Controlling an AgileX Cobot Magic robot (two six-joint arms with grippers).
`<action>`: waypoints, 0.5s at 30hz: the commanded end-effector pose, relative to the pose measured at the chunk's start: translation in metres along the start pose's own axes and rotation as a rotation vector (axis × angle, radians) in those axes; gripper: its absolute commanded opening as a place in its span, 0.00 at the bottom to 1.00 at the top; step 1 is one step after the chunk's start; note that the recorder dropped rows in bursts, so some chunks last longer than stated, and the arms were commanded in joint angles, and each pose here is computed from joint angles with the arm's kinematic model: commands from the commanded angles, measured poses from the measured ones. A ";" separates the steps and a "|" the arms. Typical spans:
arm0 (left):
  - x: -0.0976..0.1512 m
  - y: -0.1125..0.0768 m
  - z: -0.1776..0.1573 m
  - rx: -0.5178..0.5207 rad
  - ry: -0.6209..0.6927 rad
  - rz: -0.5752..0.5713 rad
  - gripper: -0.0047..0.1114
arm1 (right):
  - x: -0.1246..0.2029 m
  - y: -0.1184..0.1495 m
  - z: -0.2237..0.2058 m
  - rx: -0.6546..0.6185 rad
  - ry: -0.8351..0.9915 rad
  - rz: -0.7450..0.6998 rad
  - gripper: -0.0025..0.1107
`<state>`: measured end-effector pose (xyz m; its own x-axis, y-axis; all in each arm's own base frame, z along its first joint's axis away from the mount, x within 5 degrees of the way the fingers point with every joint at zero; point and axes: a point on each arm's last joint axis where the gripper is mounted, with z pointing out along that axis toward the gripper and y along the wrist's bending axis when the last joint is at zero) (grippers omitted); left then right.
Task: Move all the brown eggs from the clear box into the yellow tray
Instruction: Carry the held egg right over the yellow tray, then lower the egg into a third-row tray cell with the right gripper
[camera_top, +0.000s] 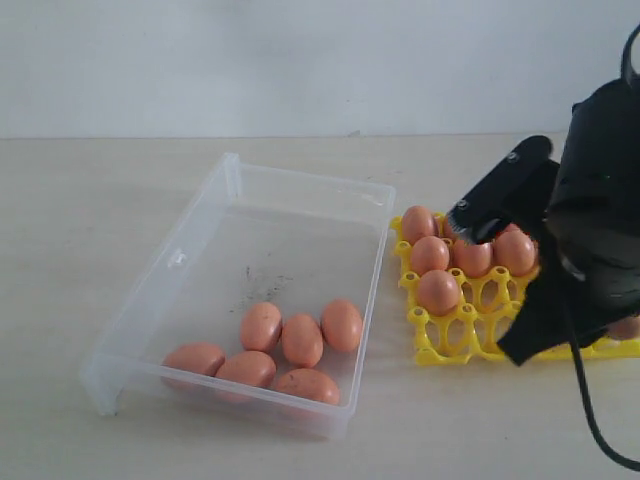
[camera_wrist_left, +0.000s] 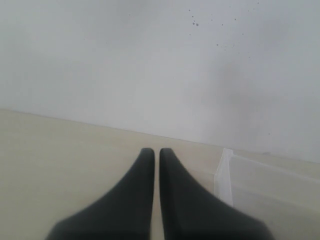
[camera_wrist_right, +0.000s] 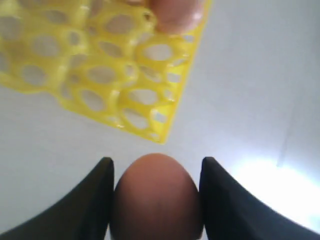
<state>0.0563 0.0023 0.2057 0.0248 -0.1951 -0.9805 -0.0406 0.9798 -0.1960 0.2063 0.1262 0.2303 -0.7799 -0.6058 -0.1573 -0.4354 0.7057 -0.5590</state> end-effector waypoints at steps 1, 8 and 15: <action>-0.001 0.000 0.000 0.004 -0.001 -0.002 0.07 | -0.024 0.018 -0.009 -0.253 -0.267 0.007 0.02; -0.001 0.000 0.000 0.004 -0.001 -0.002 0.07 | -0.056 0.026 -0.027 -0.435 -0.649 0.093 0.02; -0.001 0.000 0.000 0.004 -0.001 -0.002 0.07 | -0.061 0.015 -0.018 -0.518 -0.803 0.221 0.02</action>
<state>0.0563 0.0023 0.2057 0.0248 -0.1951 -0.9805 -0.0406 0.9798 -0.1960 0.2379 0.1858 0.2479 -0.4461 -0.4213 -0.7896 -0.6008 0.7949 -0.0847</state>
